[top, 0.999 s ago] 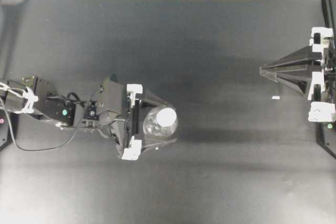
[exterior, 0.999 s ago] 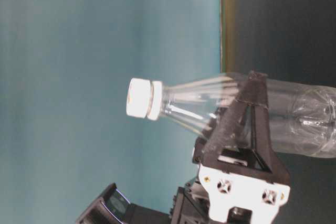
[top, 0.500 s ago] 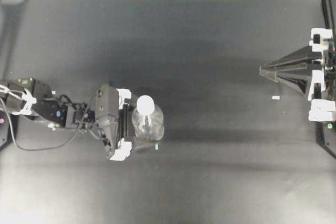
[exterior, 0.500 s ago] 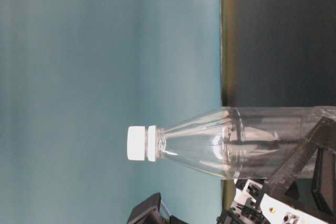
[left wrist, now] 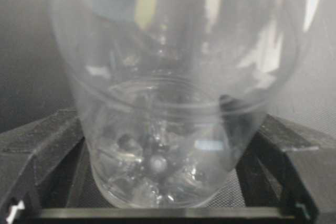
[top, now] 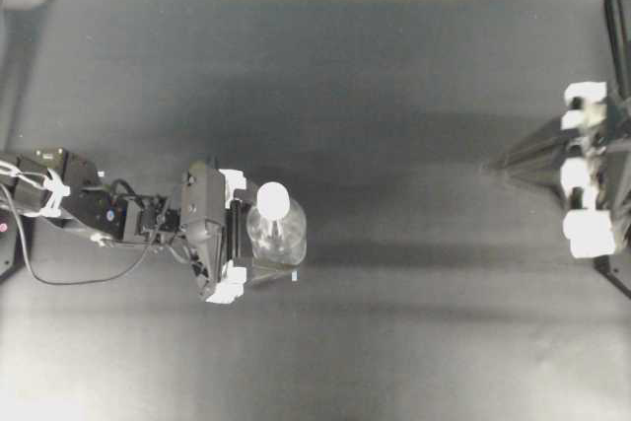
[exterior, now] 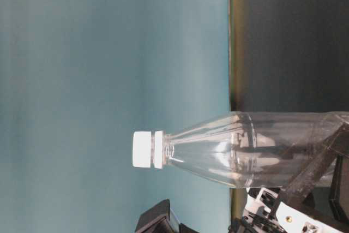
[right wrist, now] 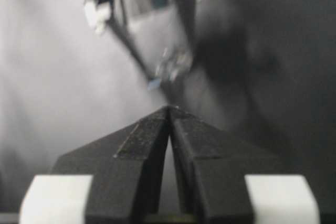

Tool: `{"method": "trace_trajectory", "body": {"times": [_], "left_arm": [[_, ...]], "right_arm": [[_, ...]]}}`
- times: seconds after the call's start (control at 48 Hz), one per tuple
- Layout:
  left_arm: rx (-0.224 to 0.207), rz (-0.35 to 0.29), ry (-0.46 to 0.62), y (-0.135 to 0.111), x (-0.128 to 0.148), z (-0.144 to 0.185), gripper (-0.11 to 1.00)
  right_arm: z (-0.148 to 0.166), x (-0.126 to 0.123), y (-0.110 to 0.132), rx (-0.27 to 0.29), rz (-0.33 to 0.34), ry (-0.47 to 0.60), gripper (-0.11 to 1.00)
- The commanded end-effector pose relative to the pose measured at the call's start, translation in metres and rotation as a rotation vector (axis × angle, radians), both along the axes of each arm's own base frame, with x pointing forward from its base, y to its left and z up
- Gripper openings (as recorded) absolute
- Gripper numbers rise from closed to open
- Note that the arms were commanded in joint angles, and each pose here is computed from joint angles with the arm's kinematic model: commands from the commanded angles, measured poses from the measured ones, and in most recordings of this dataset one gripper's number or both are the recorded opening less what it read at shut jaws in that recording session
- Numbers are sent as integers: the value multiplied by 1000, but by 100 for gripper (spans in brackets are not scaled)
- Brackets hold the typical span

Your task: Open the bottle cap by holding the bottle with the left arm and twisting the cap with the right arm.

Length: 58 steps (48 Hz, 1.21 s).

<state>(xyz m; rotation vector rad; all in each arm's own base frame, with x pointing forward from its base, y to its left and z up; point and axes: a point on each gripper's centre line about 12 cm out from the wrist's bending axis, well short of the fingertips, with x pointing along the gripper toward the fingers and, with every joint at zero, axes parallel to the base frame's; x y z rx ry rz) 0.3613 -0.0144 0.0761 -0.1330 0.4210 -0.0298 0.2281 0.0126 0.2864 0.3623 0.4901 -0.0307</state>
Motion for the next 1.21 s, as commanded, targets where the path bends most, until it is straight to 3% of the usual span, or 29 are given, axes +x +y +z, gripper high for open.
{"method": "trace_trajectory", "body": {"times": [0.0,0.083,0.167,0.271,0.354,0.583,0.853,1.187], "left_arm": [[12,-9,-44,-1,6,6,88],[21,-8,-66,1,10,10,88],[21,0,-66,4,11,10,88],[18,13,-72,8,11,11,88],[14,22,-84,11,12,12,88],[12,43,-109,19,17,16,88],[13,49,-94,21,12,12,88],[13,46,-96,20,14,12,88]], "right_arm": [[17,12,3,6,7,60,10],[26,23,2,5,4,160,22],[39,35,1,35,-16,229,44],[54,57,2,116,-59,308,71],[63,79,1,189,-105,372,85],[64,140,-3,330,-196,522,81],[62,207,-8,394,-249,537,81],[33,238,-3,452,-252,639,81]]}}
